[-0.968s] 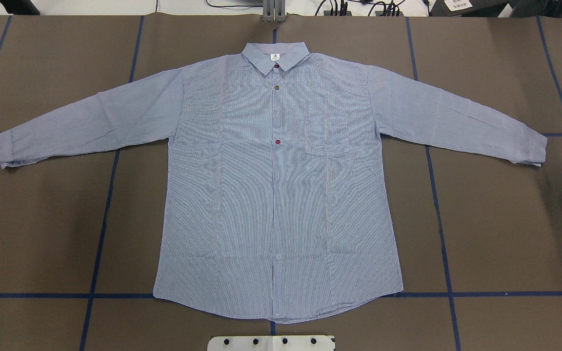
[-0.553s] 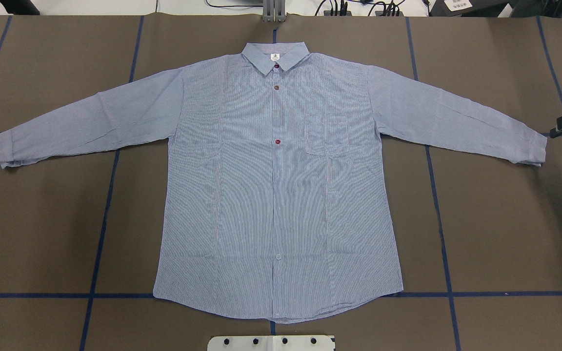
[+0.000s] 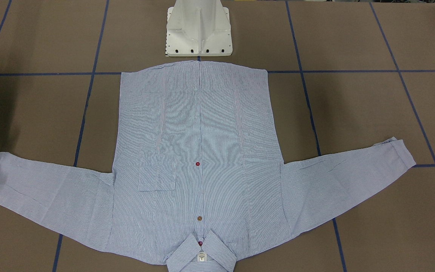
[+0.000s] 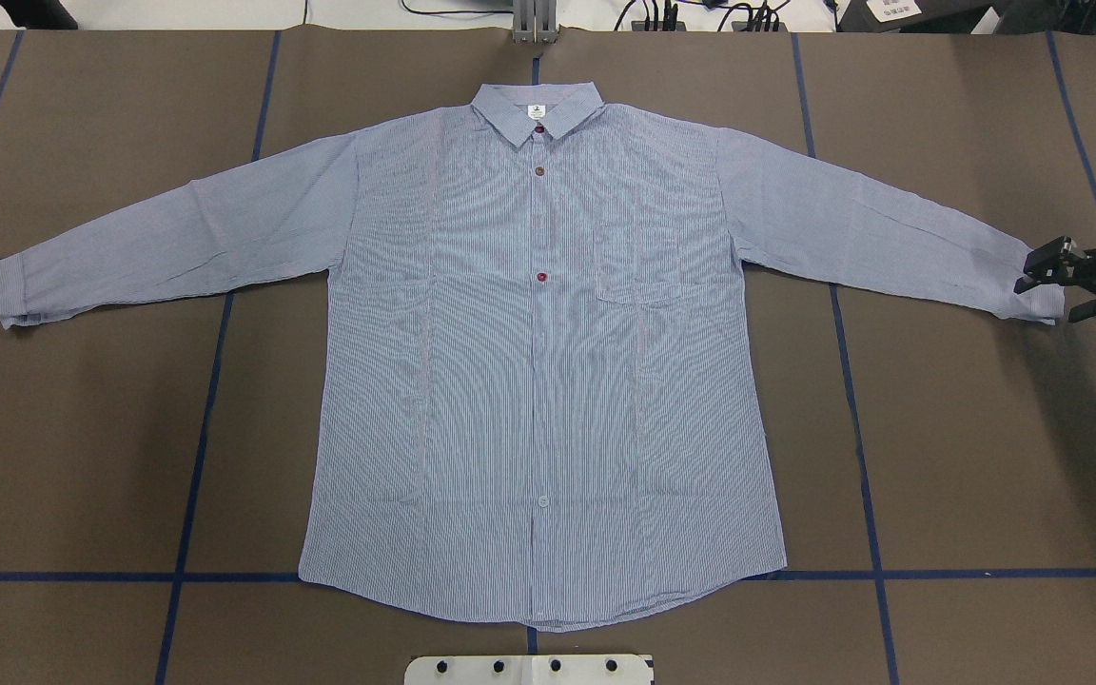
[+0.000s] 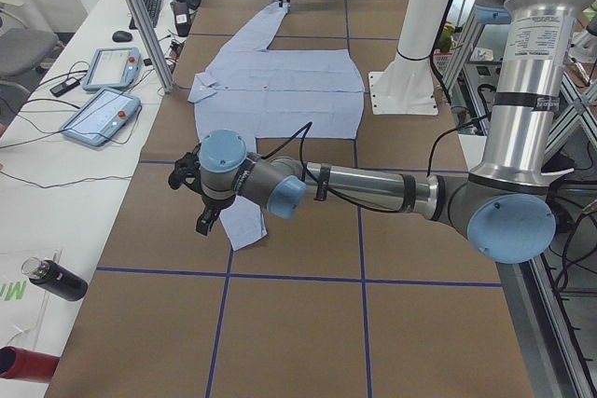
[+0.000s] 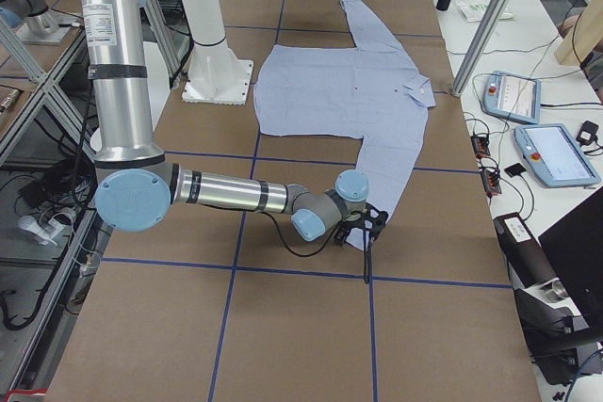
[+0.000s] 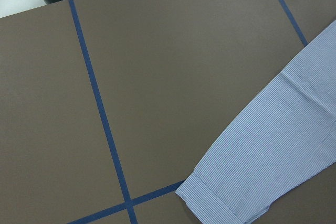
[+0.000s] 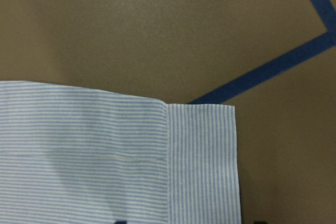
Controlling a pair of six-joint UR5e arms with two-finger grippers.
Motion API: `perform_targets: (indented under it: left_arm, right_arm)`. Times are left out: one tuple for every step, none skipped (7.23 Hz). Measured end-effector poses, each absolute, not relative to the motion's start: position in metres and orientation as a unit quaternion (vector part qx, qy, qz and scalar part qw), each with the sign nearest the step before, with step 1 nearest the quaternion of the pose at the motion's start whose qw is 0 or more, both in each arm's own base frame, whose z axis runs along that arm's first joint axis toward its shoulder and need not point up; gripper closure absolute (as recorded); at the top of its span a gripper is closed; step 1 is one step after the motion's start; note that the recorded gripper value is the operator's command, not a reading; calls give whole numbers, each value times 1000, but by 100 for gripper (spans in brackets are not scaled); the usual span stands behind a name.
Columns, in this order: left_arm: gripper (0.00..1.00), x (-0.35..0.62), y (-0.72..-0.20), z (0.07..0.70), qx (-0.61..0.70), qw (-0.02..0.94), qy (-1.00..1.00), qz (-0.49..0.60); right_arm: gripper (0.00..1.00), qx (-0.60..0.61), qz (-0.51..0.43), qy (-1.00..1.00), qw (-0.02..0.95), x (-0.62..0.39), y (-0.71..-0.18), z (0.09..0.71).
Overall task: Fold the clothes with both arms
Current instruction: 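Lower the right gripper onto the sleeve cuff nearest it and grasp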
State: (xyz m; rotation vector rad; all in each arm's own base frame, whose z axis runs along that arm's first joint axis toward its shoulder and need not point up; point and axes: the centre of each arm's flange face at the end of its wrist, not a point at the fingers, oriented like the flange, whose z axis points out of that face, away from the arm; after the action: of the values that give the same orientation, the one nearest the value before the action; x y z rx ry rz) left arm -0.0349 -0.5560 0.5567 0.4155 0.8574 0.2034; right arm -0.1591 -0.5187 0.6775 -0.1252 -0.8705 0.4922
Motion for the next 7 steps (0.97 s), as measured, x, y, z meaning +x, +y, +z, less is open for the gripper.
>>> perform_targets:
  left_arm:
    - [0, -35, -556, 557, 200, 884, 412, 98]
    - [0, -35, -556, 556, 200, 884, 412, 98]
    - [0, -35, -556, 556, 200, 883, 412, 98]
    - [0, -35, -556, 555, 201, 883, 412, 98]
    - [0, -35, -556, 555, 201, 883, 412, 98]
    - [0, -35, -556, 555, 201, 883, 412, 99]
    - [0, -35, -556, 554, 202, 883, 412, 99]
  right_arm:
    - [17, -61, 237, -417, 876, -159, -518, 678]
    - [19, -63, 238, -415, 876, -159, -516, 681]
    - [31, -65, 239, -414, 876, -158, -515, 684]
    - [62, -67, 240, -413, 876, -158, -514, 685]
    - [100, -68, 241, -413, 876, -158, -513, 685]
    - [100, -70, 246, -413, 874, -158, -513, 685]
    - [100, -72, 250, -413, 873, -158, -513, 684]
